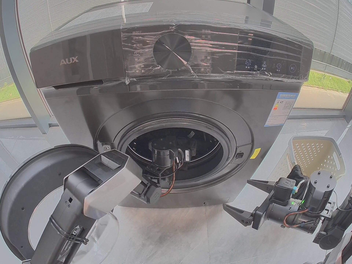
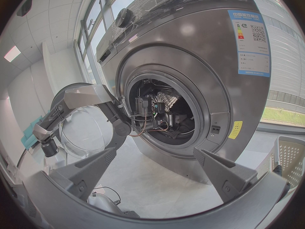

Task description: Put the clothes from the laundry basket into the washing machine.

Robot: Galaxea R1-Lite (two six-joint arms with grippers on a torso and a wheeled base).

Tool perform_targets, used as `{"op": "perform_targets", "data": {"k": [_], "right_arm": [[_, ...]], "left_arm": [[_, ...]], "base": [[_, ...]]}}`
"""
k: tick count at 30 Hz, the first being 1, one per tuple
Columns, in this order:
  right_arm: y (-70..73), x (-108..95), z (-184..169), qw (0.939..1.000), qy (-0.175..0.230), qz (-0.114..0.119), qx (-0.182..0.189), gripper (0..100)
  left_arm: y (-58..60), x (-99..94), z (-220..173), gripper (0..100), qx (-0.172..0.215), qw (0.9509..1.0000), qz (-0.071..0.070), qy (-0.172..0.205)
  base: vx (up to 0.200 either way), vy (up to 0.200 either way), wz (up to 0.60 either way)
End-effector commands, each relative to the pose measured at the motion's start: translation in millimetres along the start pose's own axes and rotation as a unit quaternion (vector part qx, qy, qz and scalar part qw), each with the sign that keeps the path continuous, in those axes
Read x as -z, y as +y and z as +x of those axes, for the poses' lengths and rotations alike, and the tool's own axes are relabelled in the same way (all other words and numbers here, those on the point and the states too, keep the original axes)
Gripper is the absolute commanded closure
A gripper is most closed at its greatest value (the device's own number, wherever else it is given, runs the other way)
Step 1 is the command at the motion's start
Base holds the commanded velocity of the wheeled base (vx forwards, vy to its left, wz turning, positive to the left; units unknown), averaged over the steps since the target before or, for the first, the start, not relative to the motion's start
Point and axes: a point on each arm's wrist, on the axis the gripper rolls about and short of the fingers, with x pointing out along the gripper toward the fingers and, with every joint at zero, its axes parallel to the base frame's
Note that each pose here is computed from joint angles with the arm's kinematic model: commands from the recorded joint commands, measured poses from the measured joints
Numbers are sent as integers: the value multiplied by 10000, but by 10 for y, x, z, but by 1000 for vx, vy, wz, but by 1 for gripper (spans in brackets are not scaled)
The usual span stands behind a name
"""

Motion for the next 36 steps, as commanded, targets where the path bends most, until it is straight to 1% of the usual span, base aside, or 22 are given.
{"op": "perform_targets", "data": {"k": [1,5,8,9,11,12,14,17,19,21,22,23,24,25,26,27,28,31,32,33,35,36], "right_arm": [[-13,0,-8,10000,-1,6,27,0],[-13,3,-11,10000,7,6,27,0],[-13,3,-11,10000,7,6,27,0],[-16,6,-13,10000,14,8,35,0],[-13,6,-13,10000,15,7,27,0],[-16,3,-15,10000,7,8,34,0],[-19,0,-18,10000,-1,9,42,0],[-20,-38,-45,9999,-102,4,61,0],[-33,-94,-90,9996,-242,3,125,0],[-47,-146,-107,9991,-382,1,182,0],[-85,-176,-122,9985,-470,19,277,0],[-110,-182,-134,9982,-488,35,345,0],[-140,-193,-157,9977,-522,46,435,0],[-216,-228,-220,9960,-629,67,636,0],[-244,-253,-243,9950,-701,71,710,0],[-244,-253,-243,9950,-701,71,710,0],[-325,-313,-321,9917,-876,81,941,0],[-375,-393,-455,9872,-1116,69,1140,0],[-375,-395,-465,9870,-1123,68,1147,0],[-364,-374,-534,9867,-1124,70,1170,0],[-361,-334,-589,9869,-1065,84,1209,0],[-360,-327,-592,9871,-1050,87,1209,0]], "left_arm": [[-433,-305,-431,0,507,9986,-116,60],[-624,-310,-885,0,857,9958,-44,305],[-654,-318,-1027,0,951,9948,-23,357],[-703,-336,-1280,0,1124,9926,19,451],[-705,-337,-1317,0,1145,9923,26,467],[-700,-399,-1622,0,1309,9897,83,572],[-656,-468,-1870,0,1416,9878,116,636],[-554,-701,-2165,0,1517,9876,-23,412],[-452,-904,-2359,0,1546,9876,-215,167],[-363,-1033,-2502,0,1513,9879,-345,2],[-280,-1122,-2620,0,1436,9886,-448,-104],[-245,-1156,-2670,0,1425,9886,-477,-132],[-200,-1202,-2718,0,1410,9883,-552,-176],[-132,-1248,-2820,0,1380,9876,-728,-193],[-110,-1249,-2852,0,1348,9877,-773,-169],[-110,-1249,-2852,0,1348,9877,-773,-169],[-27,-1233,-2939,0,1224,9893,-789,-112],[48,-1241,-3003,0,977,9920,-778,-159],[52,-1236,-3007,0,953,9922,-783,-155],[72,-1233,-3024,0,772,9939,-763,-191],[107,-1197,-3073,0,590,9957,-690,-173],[116,-1195,-3080,0,574,9959,-683,-176]], "base": [[0,0,0],[0,0,0],[0,0,0],[0,0,0],[0,0,0],[0,0,0],[0,0,0],[0,0,0],[0,0,0],[0,0,0],[0,0,0],[0,0,0],[0,0,0],[0,0,0],[0,0,0],[0,0,0],[0,0,0],[0,0,0],[0,0,0],[0,0,0],[0,0,0],[0,0,0]]}}
